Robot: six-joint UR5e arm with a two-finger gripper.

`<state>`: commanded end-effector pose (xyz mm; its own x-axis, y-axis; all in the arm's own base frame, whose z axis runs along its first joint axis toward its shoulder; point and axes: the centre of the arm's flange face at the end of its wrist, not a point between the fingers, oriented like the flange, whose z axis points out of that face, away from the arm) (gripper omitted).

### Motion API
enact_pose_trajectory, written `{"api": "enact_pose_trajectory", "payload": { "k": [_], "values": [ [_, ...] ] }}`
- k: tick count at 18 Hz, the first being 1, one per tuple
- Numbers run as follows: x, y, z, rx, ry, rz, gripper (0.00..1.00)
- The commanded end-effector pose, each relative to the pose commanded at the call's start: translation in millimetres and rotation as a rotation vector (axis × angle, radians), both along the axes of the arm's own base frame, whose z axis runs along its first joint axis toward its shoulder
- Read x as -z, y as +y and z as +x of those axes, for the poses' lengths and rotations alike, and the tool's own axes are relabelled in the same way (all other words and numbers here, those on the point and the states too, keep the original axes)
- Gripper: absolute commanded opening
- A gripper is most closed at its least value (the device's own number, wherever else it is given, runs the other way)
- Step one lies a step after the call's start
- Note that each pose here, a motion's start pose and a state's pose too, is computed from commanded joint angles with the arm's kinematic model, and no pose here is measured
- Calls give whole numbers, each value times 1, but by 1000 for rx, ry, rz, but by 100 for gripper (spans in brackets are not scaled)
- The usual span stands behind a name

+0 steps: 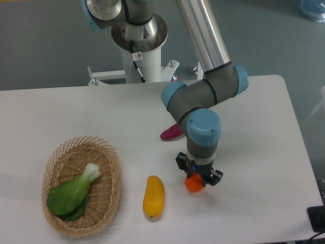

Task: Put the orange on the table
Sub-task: 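Lower the held orange toward the table beside the yellow fruit, then open the gripper to release the orange onto the table, then raise the open gripper up and away from the orange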

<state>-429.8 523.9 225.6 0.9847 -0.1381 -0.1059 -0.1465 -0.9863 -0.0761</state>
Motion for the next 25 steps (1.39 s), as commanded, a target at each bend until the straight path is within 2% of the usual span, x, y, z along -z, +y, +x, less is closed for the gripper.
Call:
{"api": "enact_pose_trajectory", "payload": {
  "k": [9,12,14,16,19,23,25],
  "values": [
    [-33,0,-5,-8,46,36,100],
    [-61,-2,-15,-17,92,51,100],
    [-92,-10,-28,-34,163,7,100],
    [-114,-12,-33,-40,177,7,100],
    [-150,-30,-41,12,167,-23,100],
    [-201,-83,-53,93,166,-62,100],
    [-206,-102,-58,144,142,-87,100]
  ]
}}
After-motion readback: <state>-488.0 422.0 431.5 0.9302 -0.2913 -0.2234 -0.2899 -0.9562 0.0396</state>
